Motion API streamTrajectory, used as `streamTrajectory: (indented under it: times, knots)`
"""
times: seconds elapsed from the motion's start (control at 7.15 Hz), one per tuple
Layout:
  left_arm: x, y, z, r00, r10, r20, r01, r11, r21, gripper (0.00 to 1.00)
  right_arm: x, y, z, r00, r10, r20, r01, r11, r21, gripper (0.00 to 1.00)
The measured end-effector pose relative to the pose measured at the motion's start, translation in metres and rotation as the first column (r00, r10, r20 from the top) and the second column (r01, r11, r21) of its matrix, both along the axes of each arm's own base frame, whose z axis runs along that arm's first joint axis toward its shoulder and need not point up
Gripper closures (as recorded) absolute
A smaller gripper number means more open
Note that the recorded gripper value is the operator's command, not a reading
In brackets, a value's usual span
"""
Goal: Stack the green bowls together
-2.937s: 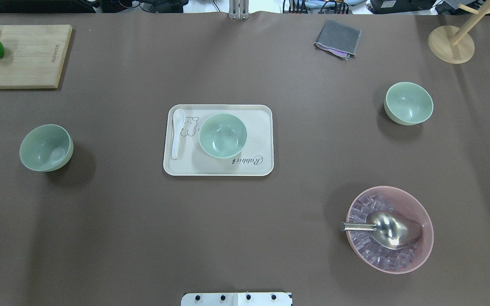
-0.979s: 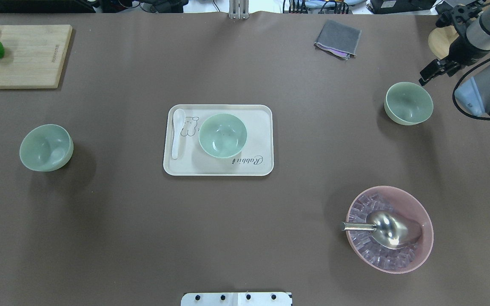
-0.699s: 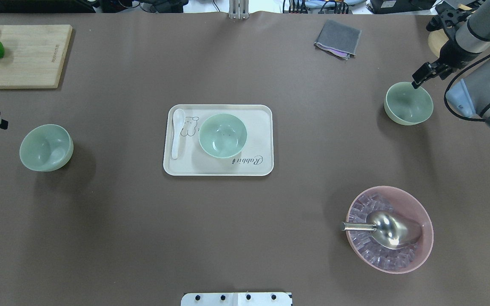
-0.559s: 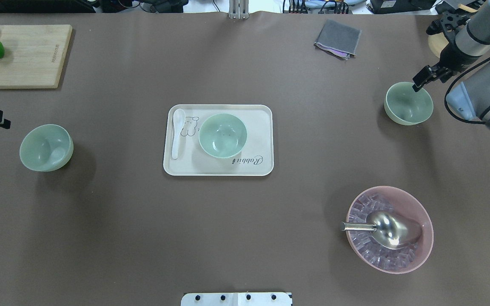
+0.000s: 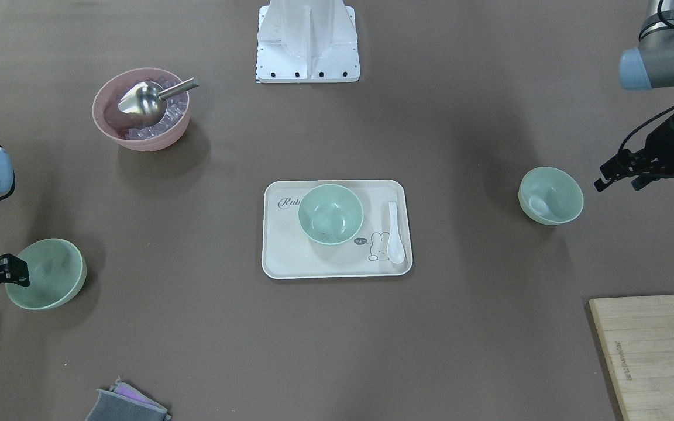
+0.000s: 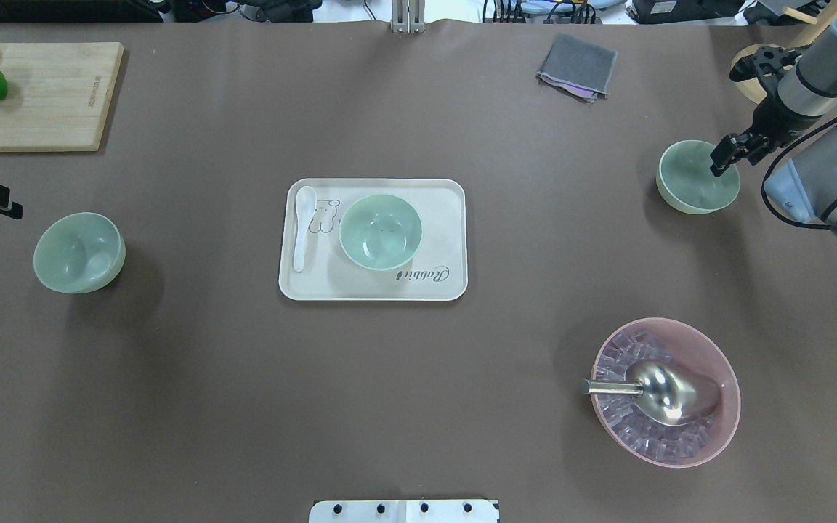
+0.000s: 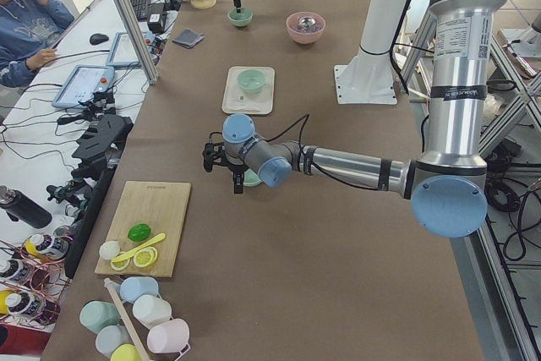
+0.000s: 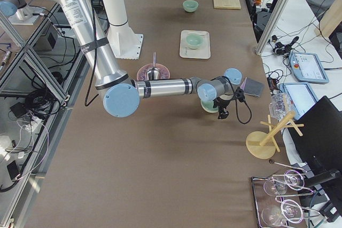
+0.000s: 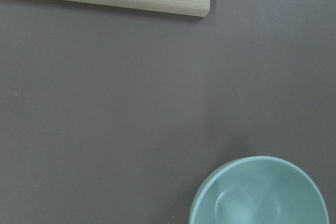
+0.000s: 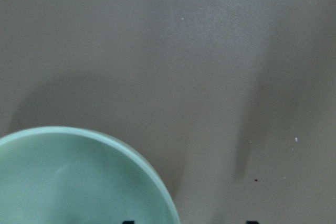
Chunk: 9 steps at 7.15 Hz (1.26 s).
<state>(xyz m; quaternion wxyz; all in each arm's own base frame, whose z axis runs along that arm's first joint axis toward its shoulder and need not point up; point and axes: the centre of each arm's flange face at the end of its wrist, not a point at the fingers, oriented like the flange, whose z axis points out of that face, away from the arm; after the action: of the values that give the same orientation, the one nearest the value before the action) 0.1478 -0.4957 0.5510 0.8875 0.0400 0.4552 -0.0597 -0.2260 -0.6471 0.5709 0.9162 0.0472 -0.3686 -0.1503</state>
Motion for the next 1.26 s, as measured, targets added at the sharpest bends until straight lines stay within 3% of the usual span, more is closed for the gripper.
streamTrajectory:
  times: [0.14,0.56,0.84,1.12,1.26]
  knots:
    - [0.000,0.000,-0.001,1.000,-0.001,-0.001,0.001,1.000,0.000,0.02,-0.002,0.001,0.000,1.000,-0.004,0.004,0.004,1.000,-0.004,1.00]
    - [0.000,0.001,-0.001,1.000,-0.002,-0.001,0.002,1.000,-0.002,0.02,-0.003,0.004,0.001,1.000,-0.014,0.026,0.014,1.000,-0.018,1.00]
    - [0.003,0.003,0.000,1.000,-0.002,0.004,0.002,1.000,-0.005,0.03,-0.005,0.005,-0.009,0.996,-0.028,0.082,0.031,0.999,-0.035,1.00]
    - [0.031,0.011,0.005,0.999,0.021,0.042,-0.021,1.000,-0.002,0.11,-0.007,-0.003,-0.037,0.992,0.004,0.126,0.003,0.998,-0.056,1.00]
    - [0.047,0.017,0.009,0.997,0.040,0.064,-0.041,0.999,0.001,0.22,-0.008,-0.005,-0.054,0.990,0.026,0.142,-0.017,0.998,-0.066,1.00]
